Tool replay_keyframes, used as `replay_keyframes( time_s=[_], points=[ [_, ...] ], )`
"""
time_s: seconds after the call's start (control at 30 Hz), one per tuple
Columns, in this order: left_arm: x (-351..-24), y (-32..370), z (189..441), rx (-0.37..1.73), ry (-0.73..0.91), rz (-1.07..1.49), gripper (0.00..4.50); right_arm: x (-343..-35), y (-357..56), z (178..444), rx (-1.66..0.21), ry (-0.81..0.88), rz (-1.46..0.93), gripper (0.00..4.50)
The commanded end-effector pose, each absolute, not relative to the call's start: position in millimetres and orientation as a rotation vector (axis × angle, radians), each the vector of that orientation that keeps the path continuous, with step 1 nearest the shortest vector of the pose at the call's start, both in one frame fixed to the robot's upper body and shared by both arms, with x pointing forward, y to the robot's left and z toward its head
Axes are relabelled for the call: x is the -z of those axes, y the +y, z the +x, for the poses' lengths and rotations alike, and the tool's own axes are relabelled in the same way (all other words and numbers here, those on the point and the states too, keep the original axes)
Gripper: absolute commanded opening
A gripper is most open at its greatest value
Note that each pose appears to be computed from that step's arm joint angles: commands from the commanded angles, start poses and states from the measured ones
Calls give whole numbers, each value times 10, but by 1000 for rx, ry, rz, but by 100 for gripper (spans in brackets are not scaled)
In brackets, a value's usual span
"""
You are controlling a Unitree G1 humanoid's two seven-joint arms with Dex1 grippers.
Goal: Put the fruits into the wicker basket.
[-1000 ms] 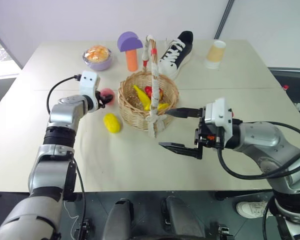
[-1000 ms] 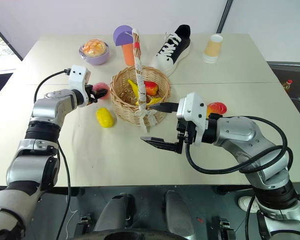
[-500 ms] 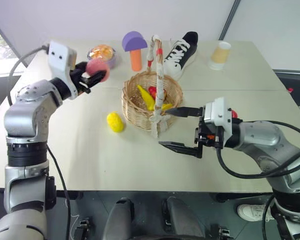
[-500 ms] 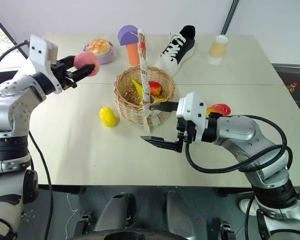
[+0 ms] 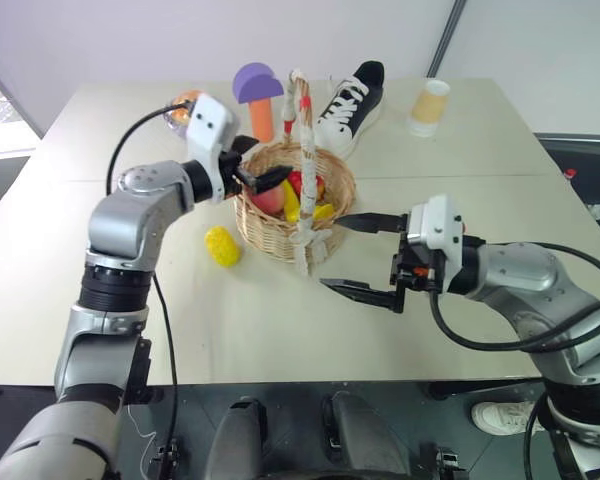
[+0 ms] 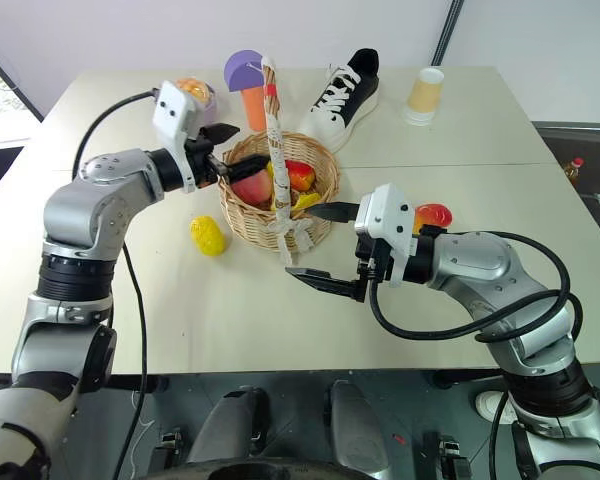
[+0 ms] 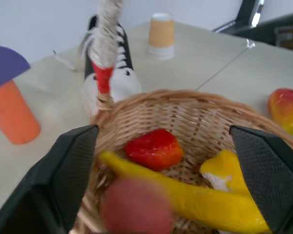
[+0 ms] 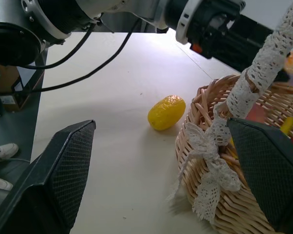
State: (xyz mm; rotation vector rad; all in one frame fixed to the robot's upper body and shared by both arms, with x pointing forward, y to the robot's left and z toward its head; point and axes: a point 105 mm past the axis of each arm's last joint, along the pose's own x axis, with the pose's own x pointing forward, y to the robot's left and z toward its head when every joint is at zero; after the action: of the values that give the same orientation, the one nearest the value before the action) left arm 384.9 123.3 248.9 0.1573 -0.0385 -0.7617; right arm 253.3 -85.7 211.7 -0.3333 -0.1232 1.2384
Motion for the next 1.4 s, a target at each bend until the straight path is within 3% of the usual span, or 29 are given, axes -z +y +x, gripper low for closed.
replay_keyframes(
  time_s=[0.03, 0.23, 0.3, 0.6, 0.7, 1.2, 1.3, 1.4],
  points=[
    [-2695, 1602, 3699, 692, -104, 139, 446, -2240, -882, 2473, -1228, -184, -359, 450],
    [-2469, 2195, 3418, 572, 19, 149, 446, -2214, -893, 2475, -1245, -172, -356, 450],
    [-2302, 2309, 3363, 492, 128, 87, 446, -2215, -875, 2485, -1262, -174, -353, 450],
    [-1707, 2114, 3202, 367, 390, -283, 446, -2231, -831, 2509, -1320, -178, -357, 450],
    [-1570, 2049, 3153, 349, 467, -272, 446, -2239, -825, 2512, -1328, -181, -363, 450],
    [-1422, 1813, 3372, 298, 565, -392, 446, -2236, -775, 2480, -1329, -191, -348, 450],
    [-1392, 1801, 3384, 290, 577, -368, 367, -2234, -774, 2472, -1324, -193, -346, 450],
    [-1392, 1801, 3393, 284, 577, -360, 225, -2232, -775, 2470, -1321, -193, -344, 450]
  ],
)
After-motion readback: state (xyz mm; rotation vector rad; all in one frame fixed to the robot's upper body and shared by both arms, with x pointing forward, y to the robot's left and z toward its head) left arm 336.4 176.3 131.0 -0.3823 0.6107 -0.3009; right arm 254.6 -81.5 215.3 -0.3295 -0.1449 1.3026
